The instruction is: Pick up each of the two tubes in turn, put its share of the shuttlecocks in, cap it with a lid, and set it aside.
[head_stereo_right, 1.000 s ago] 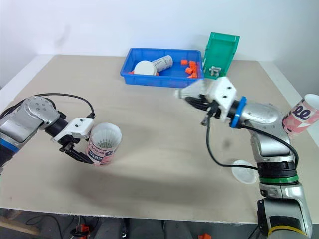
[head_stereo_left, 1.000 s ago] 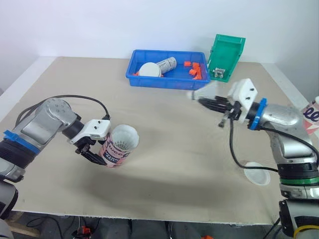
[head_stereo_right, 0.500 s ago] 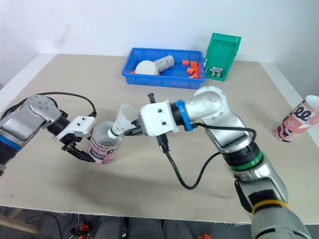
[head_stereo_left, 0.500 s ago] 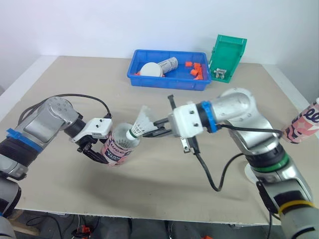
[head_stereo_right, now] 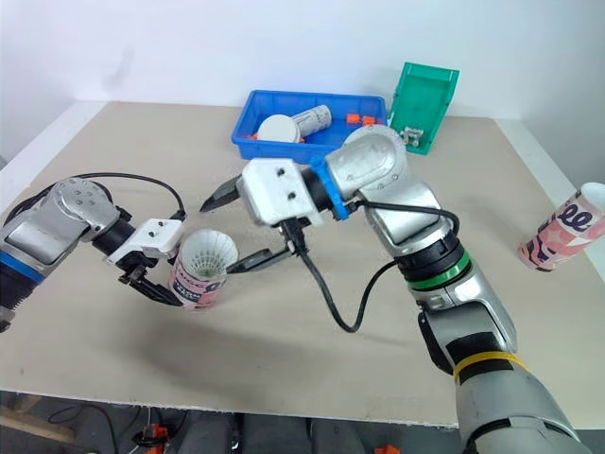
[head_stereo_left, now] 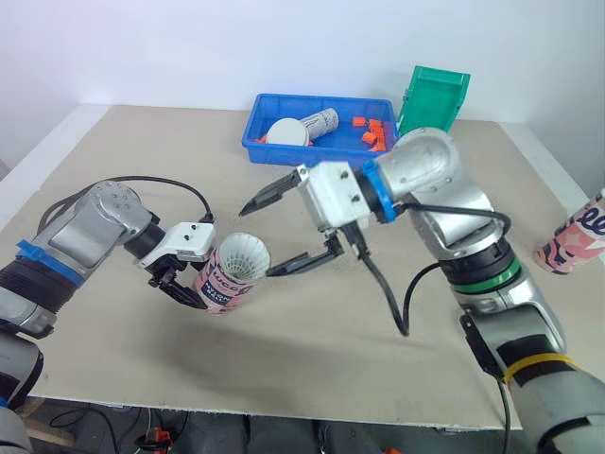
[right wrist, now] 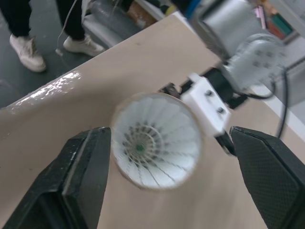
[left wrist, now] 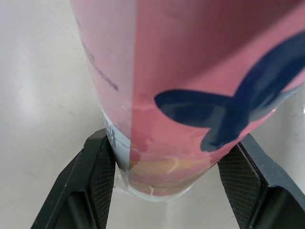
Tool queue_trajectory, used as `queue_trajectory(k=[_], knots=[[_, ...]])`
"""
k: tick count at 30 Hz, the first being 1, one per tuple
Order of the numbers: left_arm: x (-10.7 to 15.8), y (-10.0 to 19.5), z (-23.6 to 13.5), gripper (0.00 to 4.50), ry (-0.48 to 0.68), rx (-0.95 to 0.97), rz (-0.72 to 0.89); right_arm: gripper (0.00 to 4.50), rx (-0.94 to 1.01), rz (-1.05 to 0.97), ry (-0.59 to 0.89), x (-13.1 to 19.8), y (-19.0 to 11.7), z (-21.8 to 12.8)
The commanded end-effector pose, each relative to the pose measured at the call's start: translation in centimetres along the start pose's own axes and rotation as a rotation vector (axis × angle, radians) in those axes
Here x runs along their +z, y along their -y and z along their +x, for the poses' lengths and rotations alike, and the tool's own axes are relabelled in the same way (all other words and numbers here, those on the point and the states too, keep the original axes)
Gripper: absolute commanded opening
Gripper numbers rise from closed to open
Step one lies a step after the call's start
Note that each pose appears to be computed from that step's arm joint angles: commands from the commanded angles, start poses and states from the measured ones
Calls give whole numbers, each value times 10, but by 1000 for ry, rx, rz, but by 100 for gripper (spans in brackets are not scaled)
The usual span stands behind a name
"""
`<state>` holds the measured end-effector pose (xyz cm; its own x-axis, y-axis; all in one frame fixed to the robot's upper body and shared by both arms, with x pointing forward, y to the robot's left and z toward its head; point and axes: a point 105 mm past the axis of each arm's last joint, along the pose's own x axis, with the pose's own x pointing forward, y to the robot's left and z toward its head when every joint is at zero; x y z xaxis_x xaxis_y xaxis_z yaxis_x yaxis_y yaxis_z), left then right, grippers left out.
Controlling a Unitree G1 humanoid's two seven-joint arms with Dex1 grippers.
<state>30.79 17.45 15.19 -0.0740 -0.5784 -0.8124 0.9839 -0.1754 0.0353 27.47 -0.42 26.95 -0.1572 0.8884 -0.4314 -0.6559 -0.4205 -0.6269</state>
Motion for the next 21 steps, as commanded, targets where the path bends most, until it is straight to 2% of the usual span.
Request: queue_trajectory(k=[1, 5, 6, 8, 9, 16, 21], knots=[[3, -1, -6, 288, -6, 18, 12, 368, 3, -58, 19, 13, 5, 0], [2, -2, -7, 288, -8, 20, 10, 164, 15, -98, -16, 9, 10, 8], [2, -2, -7, 288, -9, 21, 10, 128, 28, -105, -19, 9, 10, 9], [2, -2, -7, 288, -9, 24, 10, 28, 54, -121, -31, 7, 10, 11], [2, -2, -8, 288, -9, 25, 9, 7, 66, -131, -41, 6, 11, 12], [2, -1, -9, 288, -3, 29, 5, 7, 145, -177, -159, -10, 22, 40], [2, -1, -10, 288, 2, 35, 0, 7, 250, -250, -237, -24, 18, 58]])
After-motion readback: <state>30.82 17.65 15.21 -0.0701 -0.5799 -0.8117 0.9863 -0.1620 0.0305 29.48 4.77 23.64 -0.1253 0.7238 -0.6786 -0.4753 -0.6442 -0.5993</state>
